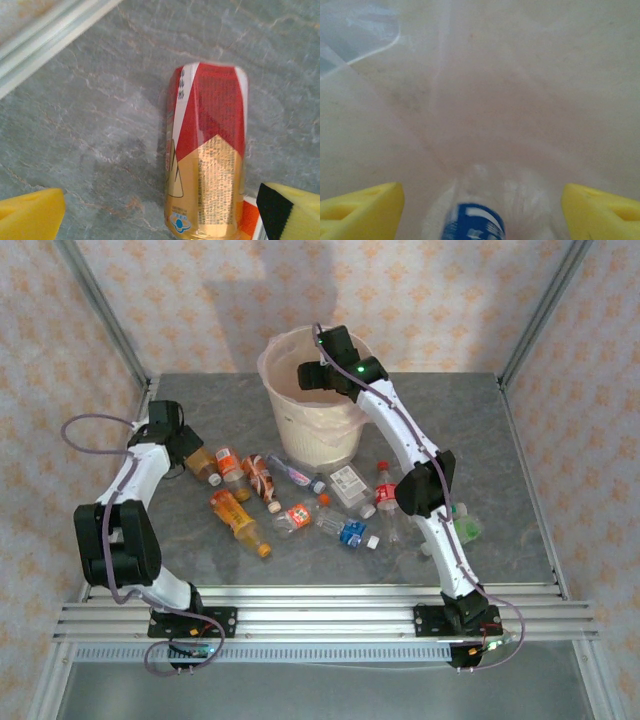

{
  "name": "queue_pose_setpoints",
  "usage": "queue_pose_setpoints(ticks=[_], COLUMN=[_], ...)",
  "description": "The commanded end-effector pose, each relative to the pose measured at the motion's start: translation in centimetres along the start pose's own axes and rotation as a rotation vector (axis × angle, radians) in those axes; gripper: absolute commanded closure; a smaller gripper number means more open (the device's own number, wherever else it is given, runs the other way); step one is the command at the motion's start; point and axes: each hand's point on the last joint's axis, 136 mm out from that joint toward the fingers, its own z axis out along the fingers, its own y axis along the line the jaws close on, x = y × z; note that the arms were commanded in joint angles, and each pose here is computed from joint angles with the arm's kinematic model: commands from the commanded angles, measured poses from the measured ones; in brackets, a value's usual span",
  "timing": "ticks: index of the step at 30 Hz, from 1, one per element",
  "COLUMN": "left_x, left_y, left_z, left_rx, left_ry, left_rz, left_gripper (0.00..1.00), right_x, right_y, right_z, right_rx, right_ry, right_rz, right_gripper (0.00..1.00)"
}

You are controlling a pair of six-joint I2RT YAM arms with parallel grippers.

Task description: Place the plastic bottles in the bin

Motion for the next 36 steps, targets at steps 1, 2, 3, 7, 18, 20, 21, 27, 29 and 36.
queue_pose_setpoints(ticks=[1, 2, 3, 7, 18, 20, 21, 27, 29, 36], left_x=[-0.6, -0.6, -0.6, -0.4, -0.4, -0.4, -0.3, 0.2, 0.4, 1.3], left_y=[-0.5, -0.6, -0.7, -0.9, -3.1, -3.6, -3.7, -4.1, -4.1, -3.6], left_z=[0.3, 0.5, 0.6, 1.4, 3.9, 4.5, 4.8, 6.8, 7.3, 9.2], left_rx=[0.023, 0.022, 0.021, 0.021, 0.061, 0.068, 0.065, 0.049, 0.042, 0.010], left_ry=[0.002, 0.006, 0.011, 0.025, 0.076, 0.089, 0.095, 0.134, 0.143, 0.178], left_rz=[-0.014, -0.014, -0.014, -0.012, -0.002, -0.003, -0.005, -0.021, -0.024, -0.039], left_gripper=[0.00, 0.00, 0.00, 0.00, 0.00, 0.00, 0.00, 0.00, 0.00, 0.05], right_x=[-1.6, -1.9, -2.1, -3.2, -5.6, -6.0, -6.2, -6.4, -6.2, -4.7], right_y=[0.1, 0.0, 0.1, -0.1, -1.5, -1.8, -1.9, -2.4, -2.6, -4.3], right_z=[-2.0, -2.4, -2.8, -4.4, -9.8, -11.1, -11.6, -14.7, -15.5, -18.6], right_rx=[0.013, 0.015, 0.017, 0.024, 0.098, 0.111, 0.117, 0.129, 0.133, 0.202], right_ry=[-0.040, -0.048, -0.054, -0.085, -0.156, -0.169, -0.174, -0.187, -0.181, -0.167], right_rz=[-0.016, -0.019, -0.019, -0.016, 0.017, 0.030, 0.038, 0.092, 0.108, 0.161], right_gripper=[0.15, 0.14, 0.12, 0.06, 0.01, 0.01, 0.01, 0.01, 0.01, 0.01])
